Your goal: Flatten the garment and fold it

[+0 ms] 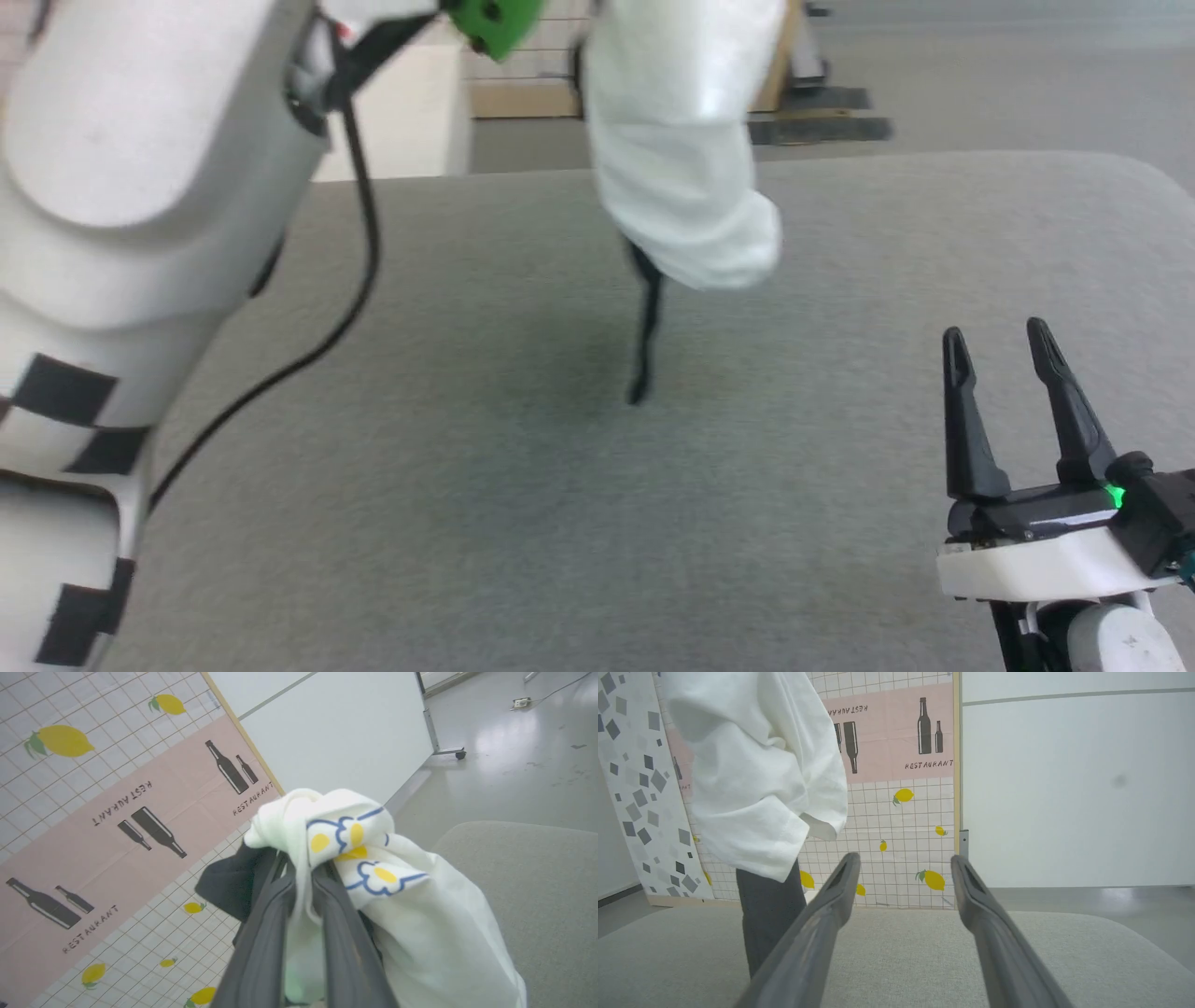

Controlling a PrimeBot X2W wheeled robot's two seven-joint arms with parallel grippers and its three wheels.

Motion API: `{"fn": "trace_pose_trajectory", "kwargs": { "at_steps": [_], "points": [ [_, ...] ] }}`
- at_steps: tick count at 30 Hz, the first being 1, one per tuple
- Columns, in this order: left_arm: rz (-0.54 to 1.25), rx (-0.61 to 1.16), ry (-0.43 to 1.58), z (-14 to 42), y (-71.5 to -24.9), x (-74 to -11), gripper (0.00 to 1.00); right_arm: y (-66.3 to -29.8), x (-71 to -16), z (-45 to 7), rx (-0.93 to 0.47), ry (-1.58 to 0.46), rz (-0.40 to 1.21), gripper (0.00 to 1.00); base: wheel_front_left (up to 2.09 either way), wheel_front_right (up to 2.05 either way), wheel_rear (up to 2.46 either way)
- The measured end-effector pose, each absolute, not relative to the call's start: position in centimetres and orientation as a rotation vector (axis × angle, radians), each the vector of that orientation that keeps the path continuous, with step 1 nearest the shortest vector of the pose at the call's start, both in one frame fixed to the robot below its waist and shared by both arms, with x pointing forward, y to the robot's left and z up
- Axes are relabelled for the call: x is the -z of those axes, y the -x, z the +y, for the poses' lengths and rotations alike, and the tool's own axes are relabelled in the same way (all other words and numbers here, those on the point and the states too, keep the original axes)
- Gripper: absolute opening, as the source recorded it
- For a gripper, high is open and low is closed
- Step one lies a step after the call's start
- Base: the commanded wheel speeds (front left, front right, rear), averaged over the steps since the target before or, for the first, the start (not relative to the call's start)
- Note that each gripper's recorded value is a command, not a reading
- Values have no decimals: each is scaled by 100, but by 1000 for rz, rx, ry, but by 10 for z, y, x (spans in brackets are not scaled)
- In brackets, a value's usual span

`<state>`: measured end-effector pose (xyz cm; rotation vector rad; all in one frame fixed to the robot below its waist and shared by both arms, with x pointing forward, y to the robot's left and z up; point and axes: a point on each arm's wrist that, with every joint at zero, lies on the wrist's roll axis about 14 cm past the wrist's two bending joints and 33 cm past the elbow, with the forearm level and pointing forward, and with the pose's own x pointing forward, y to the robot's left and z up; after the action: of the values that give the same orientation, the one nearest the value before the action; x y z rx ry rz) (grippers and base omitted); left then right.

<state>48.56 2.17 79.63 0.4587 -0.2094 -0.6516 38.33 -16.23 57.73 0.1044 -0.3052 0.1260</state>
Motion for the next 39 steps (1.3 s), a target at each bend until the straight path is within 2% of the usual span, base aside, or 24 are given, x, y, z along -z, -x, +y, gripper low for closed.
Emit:
{"fn": "trace_pose_trajectory", "kwargs": {
  "at_steps": [5,10,20,23,26,27,28,31,39],
  "points": [
    [-197,847,-419,-39,-468,-762,0,-365,-577,-195,-27,-91,-305,100,0,0,0],
    [46,973,-386,-60,-455,-646,0,-354,-578,-211,25,-77,-306,100,0,0,0],
    [650,948,-390,7,-405,-424,0,-367,-563,-208,17,-74,-263,100,0,0,0],
    [773,947,-353,20,-375,-385,0,-372,-559,-205,5,-78,-250,100,0,0,0],
    [776,929,-315,24,-373,-379,0,-375,-557,-200,-8,-82,-245,100,0,0,0],
    [760,920,-294,24,-374,-381,25,-376,-557,-199,-13,-83,-244,100,0,0,0],
    [736,914,-274,22,-376,-384,100,-376,-557,-198,-17,-84,-245,100,0,0,0],
    [625,879,-207,18,-385,-402,100,-375,-560,-194,-28,-81,-252,100,0,0,0],
    [30,655,-129,29,-431,-520,100,-363,-567,-184,-60,-79,-271,100,0,0,0]
  ]
}}
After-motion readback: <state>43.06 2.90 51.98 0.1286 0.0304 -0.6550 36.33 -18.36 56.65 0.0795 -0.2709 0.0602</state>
